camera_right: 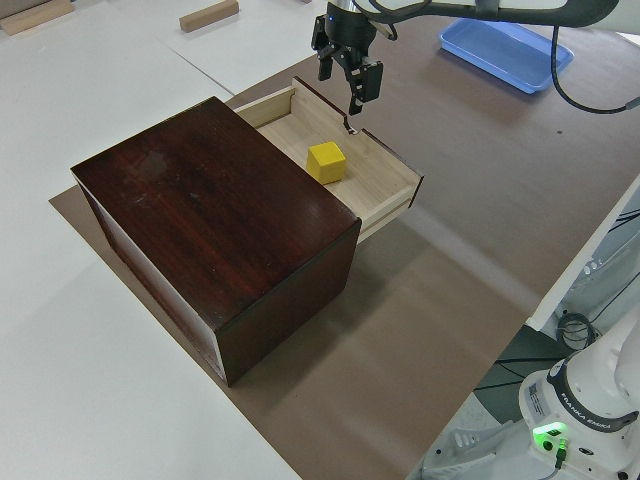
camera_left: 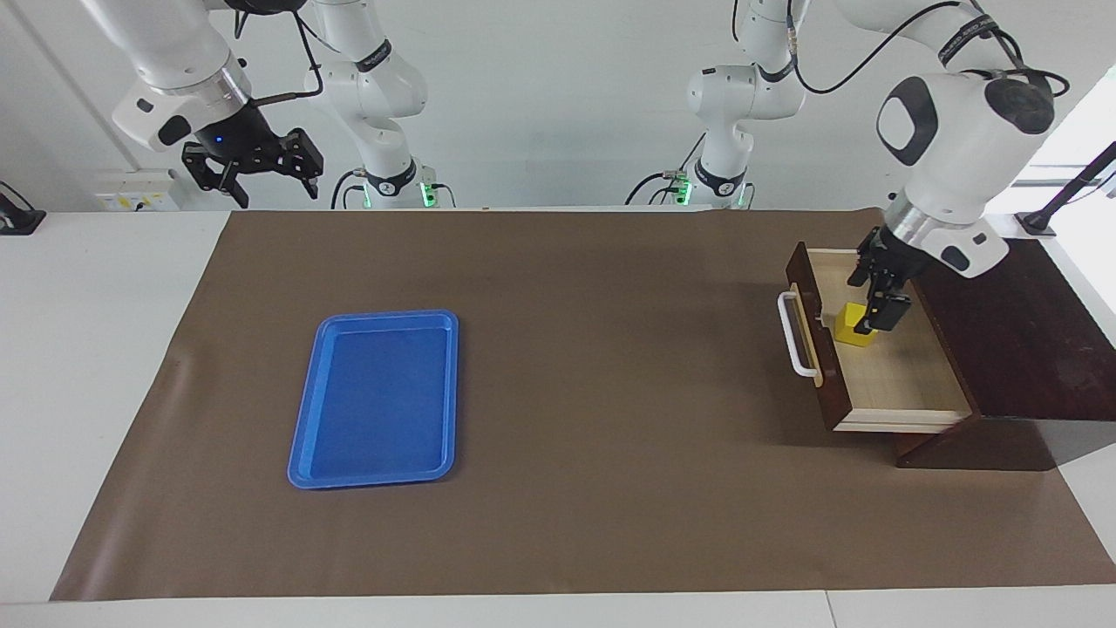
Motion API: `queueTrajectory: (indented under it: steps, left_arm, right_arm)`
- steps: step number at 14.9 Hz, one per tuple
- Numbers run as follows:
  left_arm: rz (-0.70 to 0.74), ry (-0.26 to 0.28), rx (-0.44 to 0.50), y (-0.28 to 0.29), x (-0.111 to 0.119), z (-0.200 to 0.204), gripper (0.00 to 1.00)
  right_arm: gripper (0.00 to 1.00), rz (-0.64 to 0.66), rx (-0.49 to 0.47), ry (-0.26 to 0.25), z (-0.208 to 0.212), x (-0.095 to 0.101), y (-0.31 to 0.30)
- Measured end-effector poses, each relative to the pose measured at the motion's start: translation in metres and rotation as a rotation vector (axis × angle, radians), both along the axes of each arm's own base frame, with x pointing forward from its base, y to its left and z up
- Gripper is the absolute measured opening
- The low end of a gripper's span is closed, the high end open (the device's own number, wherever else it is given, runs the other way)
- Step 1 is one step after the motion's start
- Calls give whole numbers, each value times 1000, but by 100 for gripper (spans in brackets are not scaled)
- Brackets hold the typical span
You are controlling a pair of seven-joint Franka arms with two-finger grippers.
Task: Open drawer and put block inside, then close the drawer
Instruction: 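Push the drawer shut with the left gripper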
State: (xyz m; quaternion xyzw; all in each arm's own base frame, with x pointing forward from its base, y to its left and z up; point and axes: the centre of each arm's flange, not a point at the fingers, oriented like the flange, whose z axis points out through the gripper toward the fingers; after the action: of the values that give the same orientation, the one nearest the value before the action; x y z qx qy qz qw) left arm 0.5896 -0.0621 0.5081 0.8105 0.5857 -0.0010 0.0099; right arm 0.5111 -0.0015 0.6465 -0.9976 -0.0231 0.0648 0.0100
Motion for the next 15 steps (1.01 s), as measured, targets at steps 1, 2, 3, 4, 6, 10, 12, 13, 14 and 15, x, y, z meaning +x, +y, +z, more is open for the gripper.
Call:
queueTrajectory:
  steps: [1, 2, 3, 4, 6, 10, 12, 13, 14, 15]
  left_arm:
    - [9, 7, 13, -15, 0, -16, 100]
    - [13, 11, 34, -23, -1, -34, 100]
    - [15, 19, 49, -25, -2, -50, 100]
    - [14, 29, 62, -22, -6, -64, 100]
    - [21, 25, 72, -15, -7, -69, 100]
    - [27, 2, 108, 20, -3, -63, 100]
    - [26, -12, 134, 59, 2, -59, 100]
    - [21, -16, 138, 78, 3, -56, 100]
    - [13, -17, 141, 95, 3, -54, 100]
    - [2, -19, 143, 111, 3, -51, 100]
  right_arm:
    - [100, -41, -5, 10, 0, -2, -1]
    - [100, -78, -11, 20, 1, -3, -2]
    - [100, -102, -17, 24, 4, -5, -3]
    - [100, -114, -29, 20, 10, -6, -5]
    - [100, -117, -68, 3, 20, -8, -9]
    - [100, -116, -73, -28, 19, -4, -10]
    - [100, -116, -73, -29, 16, -2, -10]
    - [100, -116, -73, -27, 14, -2, -10]
    - [100, -115, -72, -27, 14, -2, -10]
    - [100, -115, -72, -28, 13, -1, -10]
